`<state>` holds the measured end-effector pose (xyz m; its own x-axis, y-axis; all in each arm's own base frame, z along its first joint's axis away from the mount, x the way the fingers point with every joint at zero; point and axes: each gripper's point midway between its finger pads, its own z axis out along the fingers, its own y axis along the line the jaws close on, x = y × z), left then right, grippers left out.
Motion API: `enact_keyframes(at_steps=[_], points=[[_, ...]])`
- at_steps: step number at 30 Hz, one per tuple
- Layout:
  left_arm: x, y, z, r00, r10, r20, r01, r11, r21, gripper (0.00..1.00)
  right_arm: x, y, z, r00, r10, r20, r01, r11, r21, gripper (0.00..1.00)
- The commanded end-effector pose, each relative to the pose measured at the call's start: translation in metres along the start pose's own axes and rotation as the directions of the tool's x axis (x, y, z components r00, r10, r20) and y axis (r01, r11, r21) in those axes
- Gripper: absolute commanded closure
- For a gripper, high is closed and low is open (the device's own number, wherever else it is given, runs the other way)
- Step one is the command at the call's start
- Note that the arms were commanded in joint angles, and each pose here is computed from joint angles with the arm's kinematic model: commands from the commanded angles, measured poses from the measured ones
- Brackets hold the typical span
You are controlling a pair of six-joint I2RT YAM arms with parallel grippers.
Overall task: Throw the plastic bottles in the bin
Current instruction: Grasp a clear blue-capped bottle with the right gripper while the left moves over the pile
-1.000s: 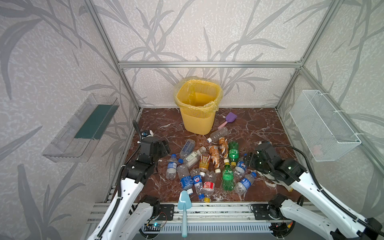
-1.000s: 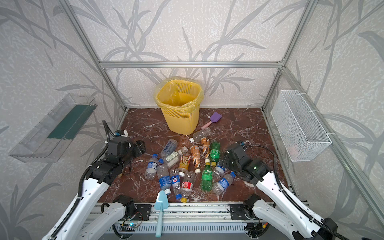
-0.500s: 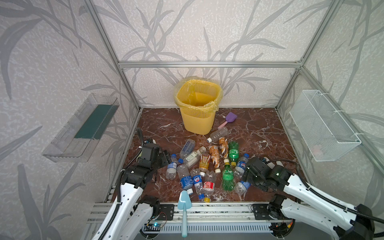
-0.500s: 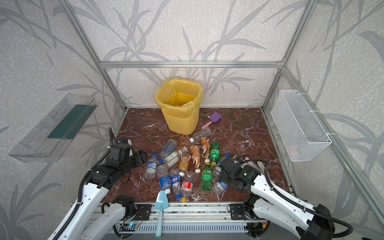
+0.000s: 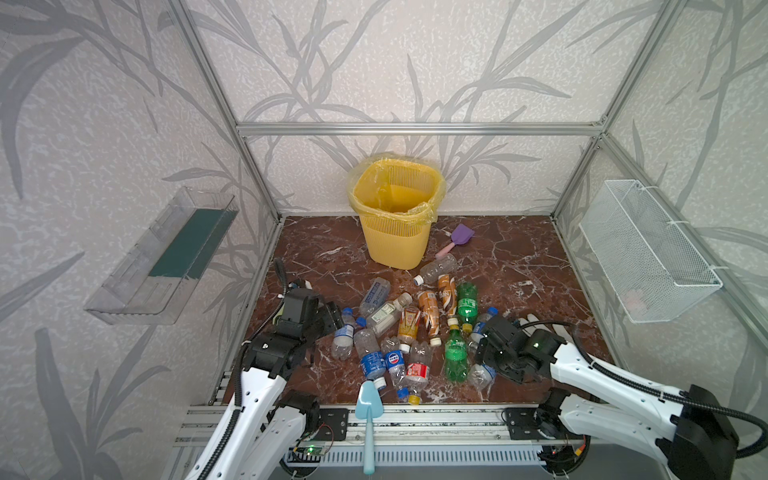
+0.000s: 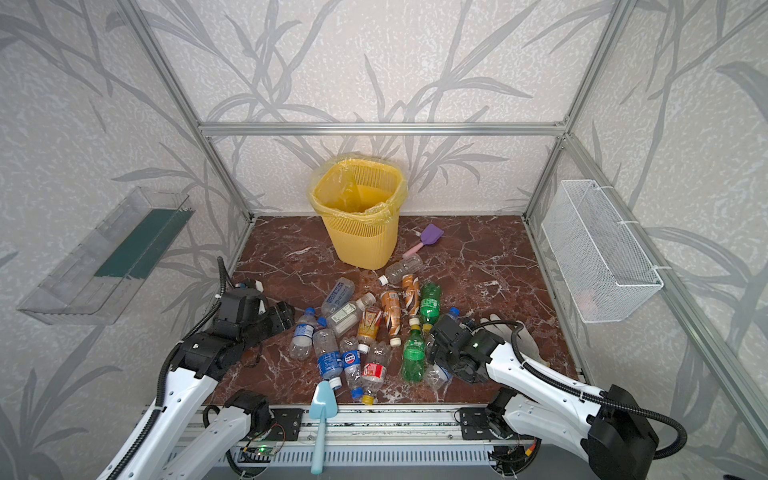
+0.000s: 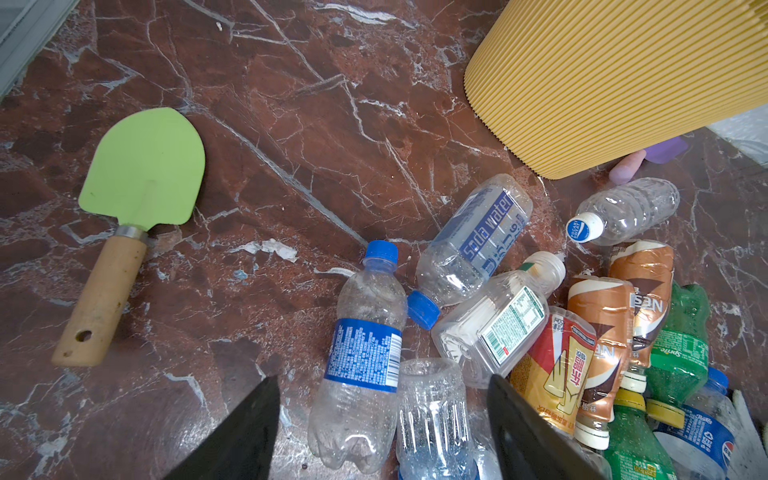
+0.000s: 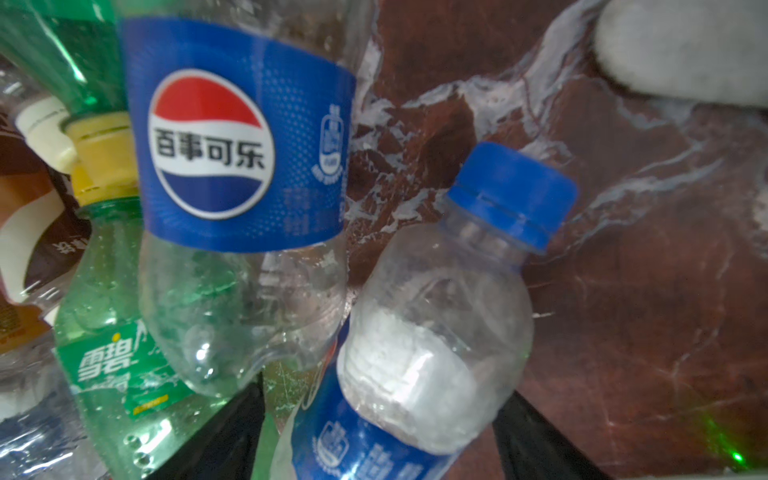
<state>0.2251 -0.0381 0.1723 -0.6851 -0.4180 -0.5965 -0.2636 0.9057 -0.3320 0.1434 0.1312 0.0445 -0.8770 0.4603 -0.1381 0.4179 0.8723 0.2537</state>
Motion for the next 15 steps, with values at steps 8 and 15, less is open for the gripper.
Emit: enact_keyframes(at_steps=[8,15], points=[[-0.004,-0.0053,-0.0046,1.0,-0.018,-0.002,0.018,1.0,0.013,0.22,0.0033,-0.0136,0.0143,1.0,0.01,0.004,-0.01,0.999,0.035,0.21],[-0.0068,-0.003,-0.0097,1.0,-0.011,0.014,0.011,1.0,0.004,0.22,0.0032,-0.0124,0.0126,0.999,-0.04,-0.006,0.04,0.998,0.052,0.33]])
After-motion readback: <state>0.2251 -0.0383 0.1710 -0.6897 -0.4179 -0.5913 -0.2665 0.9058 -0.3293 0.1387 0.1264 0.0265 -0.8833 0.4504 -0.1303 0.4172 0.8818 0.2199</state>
